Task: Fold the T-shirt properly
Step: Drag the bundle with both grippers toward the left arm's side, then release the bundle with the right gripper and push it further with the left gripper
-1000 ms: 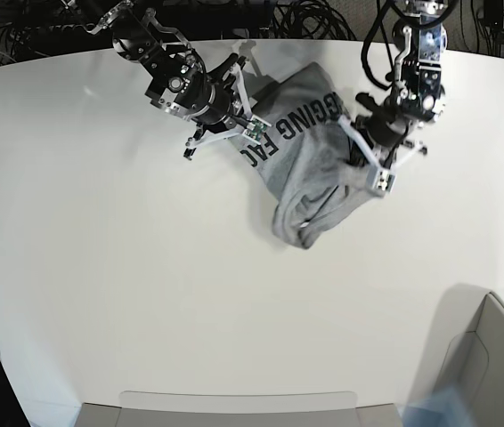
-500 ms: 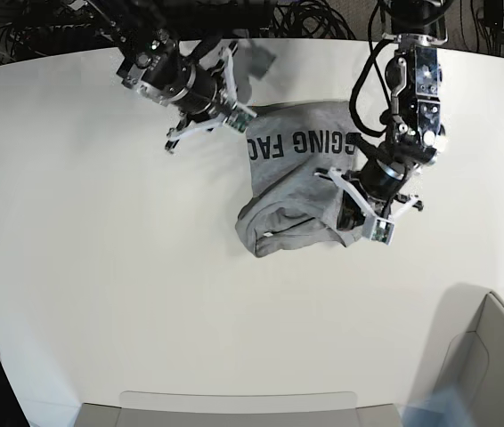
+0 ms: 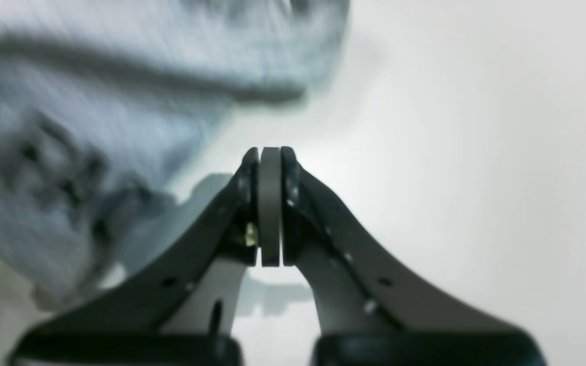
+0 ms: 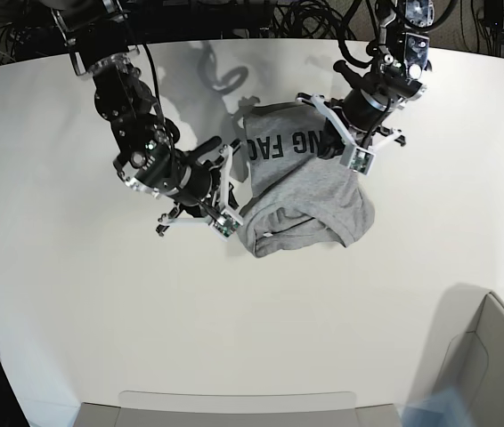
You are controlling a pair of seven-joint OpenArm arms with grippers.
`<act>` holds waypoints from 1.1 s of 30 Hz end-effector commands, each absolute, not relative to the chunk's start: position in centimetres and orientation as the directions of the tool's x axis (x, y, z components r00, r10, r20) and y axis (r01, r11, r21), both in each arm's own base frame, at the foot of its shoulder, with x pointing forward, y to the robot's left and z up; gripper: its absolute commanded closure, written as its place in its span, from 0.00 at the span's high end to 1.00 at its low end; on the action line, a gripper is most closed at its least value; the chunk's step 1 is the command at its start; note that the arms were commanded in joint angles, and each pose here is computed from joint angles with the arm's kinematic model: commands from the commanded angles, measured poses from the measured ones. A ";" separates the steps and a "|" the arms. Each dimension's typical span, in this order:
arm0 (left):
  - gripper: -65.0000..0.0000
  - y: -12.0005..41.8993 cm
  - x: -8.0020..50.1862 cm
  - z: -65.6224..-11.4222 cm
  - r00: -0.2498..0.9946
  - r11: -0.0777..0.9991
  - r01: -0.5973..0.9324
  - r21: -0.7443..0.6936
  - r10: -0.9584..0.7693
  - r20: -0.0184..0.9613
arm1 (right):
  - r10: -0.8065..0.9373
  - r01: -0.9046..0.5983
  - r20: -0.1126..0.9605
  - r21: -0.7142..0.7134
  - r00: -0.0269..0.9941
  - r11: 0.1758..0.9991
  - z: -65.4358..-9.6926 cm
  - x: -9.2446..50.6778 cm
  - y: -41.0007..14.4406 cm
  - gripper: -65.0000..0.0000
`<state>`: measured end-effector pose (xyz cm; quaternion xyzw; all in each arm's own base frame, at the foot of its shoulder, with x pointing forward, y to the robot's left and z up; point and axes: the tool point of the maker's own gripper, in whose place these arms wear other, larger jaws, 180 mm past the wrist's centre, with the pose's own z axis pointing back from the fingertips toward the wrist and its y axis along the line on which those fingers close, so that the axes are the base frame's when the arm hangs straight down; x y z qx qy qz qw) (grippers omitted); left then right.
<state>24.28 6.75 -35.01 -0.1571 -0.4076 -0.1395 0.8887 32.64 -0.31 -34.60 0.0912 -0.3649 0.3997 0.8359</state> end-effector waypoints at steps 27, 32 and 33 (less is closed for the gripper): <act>0.00 3.4 26.7 -32.0 0.500 0.876 0.445 -0.188 -0.069 0.863 | 0.404 -0.624 0.809 -0.060 0.427 0.779 -32.5 32.5 -2.0 0.00; 0.00 4.3 28.8 -36.3 0.580 0.891 0.407 -0.204 -0.080 0.811 | 0.407 -0.570 0.792 -0.092 0.455 0.816 -31.8 29.5 -5.6 0.00; 0.00 4.5 28.9 -37.4 0.603 0.894 0.397 -0.209 -0.082 0.793 | 0.417 -0.570 0.782 -0.097 0.464 0.816 -32.0 28.7 -6.0 0.00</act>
